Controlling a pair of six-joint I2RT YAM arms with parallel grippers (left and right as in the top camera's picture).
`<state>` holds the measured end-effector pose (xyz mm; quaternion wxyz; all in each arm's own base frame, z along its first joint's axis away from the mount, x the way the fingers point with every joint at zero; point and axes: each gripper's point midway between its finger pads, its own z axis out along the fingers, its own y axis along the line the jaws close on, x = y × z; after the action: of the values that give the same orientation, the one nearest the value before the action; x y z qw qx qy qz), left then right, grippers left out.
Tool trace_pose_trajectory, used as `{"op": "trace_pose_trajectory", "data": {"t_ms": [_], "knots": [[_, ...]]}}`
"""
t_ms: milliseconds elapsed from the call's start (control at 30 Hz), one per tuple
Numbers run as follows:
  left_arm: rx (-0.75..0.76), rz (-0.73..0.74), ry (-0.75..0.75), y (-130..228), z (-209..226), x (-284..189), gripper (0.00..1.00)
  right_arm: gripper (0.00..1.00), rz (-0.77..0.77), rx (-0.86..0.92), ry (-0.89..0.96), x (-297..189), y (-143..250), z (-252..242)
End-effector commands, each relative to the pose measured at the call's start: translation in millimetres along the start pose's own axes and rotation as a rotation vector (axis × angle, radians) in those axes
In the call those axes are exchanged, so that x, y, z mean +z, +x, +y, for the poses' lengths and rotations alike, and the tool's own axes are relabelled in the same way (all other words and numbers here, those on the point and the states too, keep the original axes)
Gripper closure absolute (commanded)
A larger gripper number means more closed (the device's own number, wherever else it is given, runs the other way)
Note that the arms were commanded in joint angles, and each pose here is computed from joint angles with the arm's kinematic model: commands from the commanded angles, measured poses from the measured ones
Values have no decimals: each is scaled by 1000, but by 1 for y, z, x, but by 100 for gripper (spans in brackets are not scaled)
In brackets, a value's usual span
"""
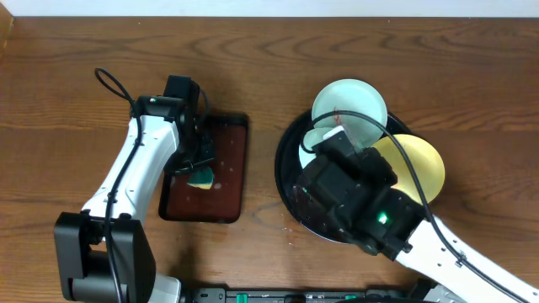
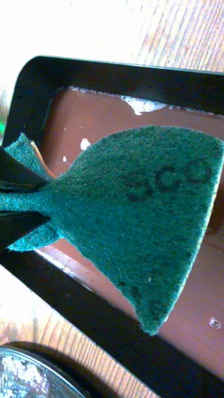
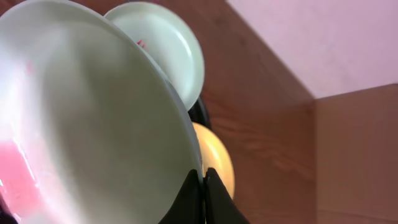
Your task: Clean dirty plates on tray and stack at the side
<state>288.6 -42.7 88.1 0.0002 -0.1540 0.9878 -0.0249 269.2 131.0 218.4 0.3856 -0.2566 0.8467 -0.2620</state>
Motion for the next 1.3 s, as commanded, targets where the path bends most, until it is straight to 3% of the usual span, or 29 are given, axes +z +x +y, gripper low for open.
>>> {"op": "trace_pose_trajectory", "data": {"t_ms": [0,167,433,1267], "knots": [[11,1,2,0,1,0,93,99,-60,24,112,-13,-13,-21],[11,4,1,1,1,0,92,99,-96,-103,158,-24,-20,-20],[11,4,1,1,1,0,92,99,-159,-155,264,-43,-30,-27],[11,4,1,1,1,0,92,99,-166,-157,259,-44,-30,-25]]}}
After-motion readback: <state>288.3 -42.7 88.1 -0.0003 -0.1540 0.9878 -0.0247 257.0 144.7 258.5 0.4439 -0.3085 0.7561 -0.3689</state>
